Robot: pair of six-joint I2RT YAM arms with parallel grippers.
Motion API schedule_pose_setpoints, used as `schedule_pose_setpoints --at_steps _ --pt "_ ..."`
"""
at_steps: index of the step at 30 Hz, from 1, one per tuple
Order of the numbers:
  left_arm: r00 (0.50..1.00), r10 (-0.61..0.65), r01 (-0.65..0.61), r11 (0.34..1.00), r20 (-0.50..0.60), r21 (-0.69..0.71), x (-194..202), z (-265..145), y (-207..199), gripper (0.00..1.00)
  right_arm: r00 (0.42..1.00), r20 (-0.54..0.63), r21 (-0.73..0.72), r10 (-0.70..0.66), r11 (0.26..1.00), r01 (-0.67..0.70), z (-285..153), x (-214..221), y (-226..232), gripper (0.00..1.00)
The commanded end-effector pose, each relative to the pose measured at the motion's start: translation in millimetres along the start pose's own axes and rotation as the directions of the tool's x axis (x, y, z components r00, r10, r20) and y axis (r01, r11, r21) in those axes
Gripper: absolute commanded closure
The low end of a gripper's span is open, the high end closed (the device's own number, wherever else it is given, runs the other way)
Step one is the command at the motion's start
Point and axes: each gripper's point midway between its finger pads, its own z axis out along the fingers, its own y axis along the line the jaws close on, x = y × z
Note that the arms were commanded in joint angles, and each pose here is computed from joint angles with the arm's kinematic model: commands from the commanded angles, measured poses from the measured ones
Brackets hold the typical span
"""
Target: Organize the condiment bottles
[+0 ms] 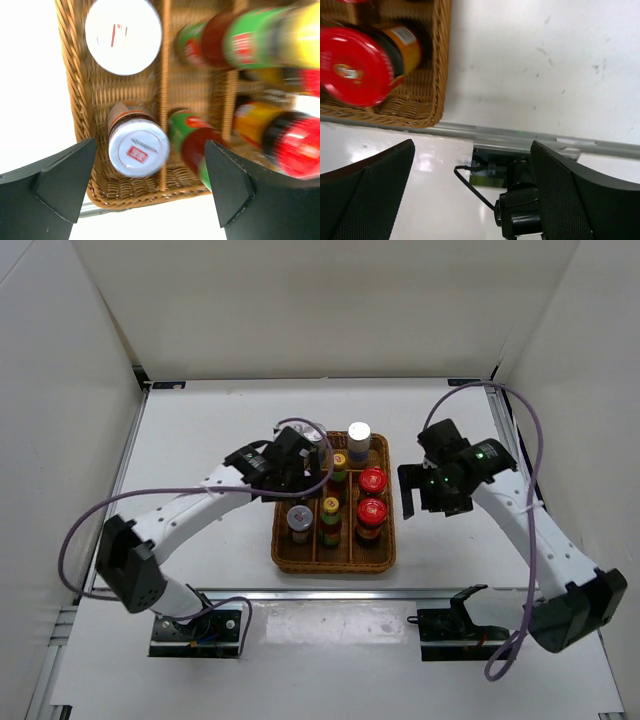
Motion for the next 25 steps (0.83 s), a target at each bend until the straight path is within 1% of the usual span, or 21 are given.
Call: schedule_pose_setpoints --at_steps 1,3,4,5,6,7,9,10,11,14,15,17,18,19,20,23,25 --pt "0.979 -0.020 0.005 0.998 0.205 0.070 -47.3 -59.2 -2.6 0.00 0.998 0.053 0.026 0.020 0.999 -0.022 -21.5 -6.6 -7.0 0.00" --pt "0.961 -0.016 0.003 0.999 0.277 0.048 -62.3 -74.7 7.9 0.00 0.998 0.054 0.029 0.020 0.999 -0.021 -21.8 -14.1 -6.9 0.00" --pt "0.944 -0.012 -0.001 0.999 0.331 0.039 -74.6 -90.0 18.2 0.00 0.998 0.070 0.025 0.000 1.000 -0.001 -25.9 -20.8 -5.7 0.00" --pt "0.925 -0.009 0.013 1.000 0.380 -0.007 -83.9 -97.3 31.3 0.00 0.996 0.086 0.020 -0.011 1.000 0.010 -26.0 -28.3 -3.7 0.00" --pt "0.909 -0.020 0.039 0.999 0.416 -0.037 -88.9 -105.4 46.9 0.00 0.994 0.103 -0.015 -0.028 0.999 0.029 -29.2 -32.9 2.6 0.00" --pt "0.898 -0.020 0.056 0.996 0.439 -0.069 -91.6 -108.9 59.0 0.00 0.986 0.161 -0.041 -0.041 0.998 0.048 -34.7 -47.1 8.4 0.00" --pt "0.867 -0.028 0.119 0.981 0.497 -0.154 -98.1 -115.3 93.7 0.00 0.971 0.226 -0.049 -0.082 0.994 0.096 -42.2 -62.3 11.2 0.00" --pt "0.861 -0.027 0.137 0.974 0.509 -0.180 -99.3 -117.3 104.5 0.00 0.960 0.261 -0.050 -0.102 0.992 0.119 -47.5 -70.2 12.5 0.00" --pt "0.851 -0.014 0.148 0.966 0.525 -0.214 -103.2 -122.3 115.5 0.00 0.936 0.323 -0.032 -0.138 0.987 0.156 -59.2 -87.3 12.5 0.00" --pt "0.838 0.021 0.154 0.949 0.546 -0.274 -109.2 -134.1 137.8 0.00 0.909 0.384 0.031 -0.164 0.986 0.165 -70.2 -115.3 5.9 0.00" --pt "0.829 0.016 0.172 0.944 0.559 -0.283 -110.7 -138.5 143.3 0.00 0.895 0.418 0.041 -0.158 0.987 0.155 -78.6 -125.1 5.6 0.00" --pt "0.809 0.018 0.200 0.932 0.588 -0.304 -113.0 -150.1 153.9 0.00 0.889 0.437 0.048 -0.138 0.990 0.130 -81.8 -136.2 6.2 0.00" --pt "0.796 -0.001 0.229 0.926 0.605 -0.299 -114.0 -154.6 157.9 0.00 0.887 0.443 0.042 -0.126 0.992 0.120 -83.4 -140.2 7.9 0.00" --pt "0.786 -0.002 0.240 0.923 0.619 -0.302 -114.3 -159.8 160.5 0.00 0.877 0.465 0.050 -0.122 0.992 0.112 -90.4 -147.2 7.4 0.00" --pt "0.766 -0.021 0.256 0.926 0.642 -0.276 -115.7 -167.2 159.8 0.00 0.870 0.478 0.065 -0.120 0.993 0.101 -91.7 -153.8 5.8 0.00" --pt "0.730 -0.035 0.291 0.920 0.683 -0.264 -115.3 -184.9 167.5 0.00 0.854 0.510 0.079 -0.105 0.994 0.075 -99.7 -165.9 4.3 0.00" --pt "0.711 -0.052 0.304 0.922 0.701 -0.240 -111.0 -187.6 169.5 0.00 0.846 0.526 0.099 -0.085 0.994 0.038 -103.4 -172.6 0.2 0.00"
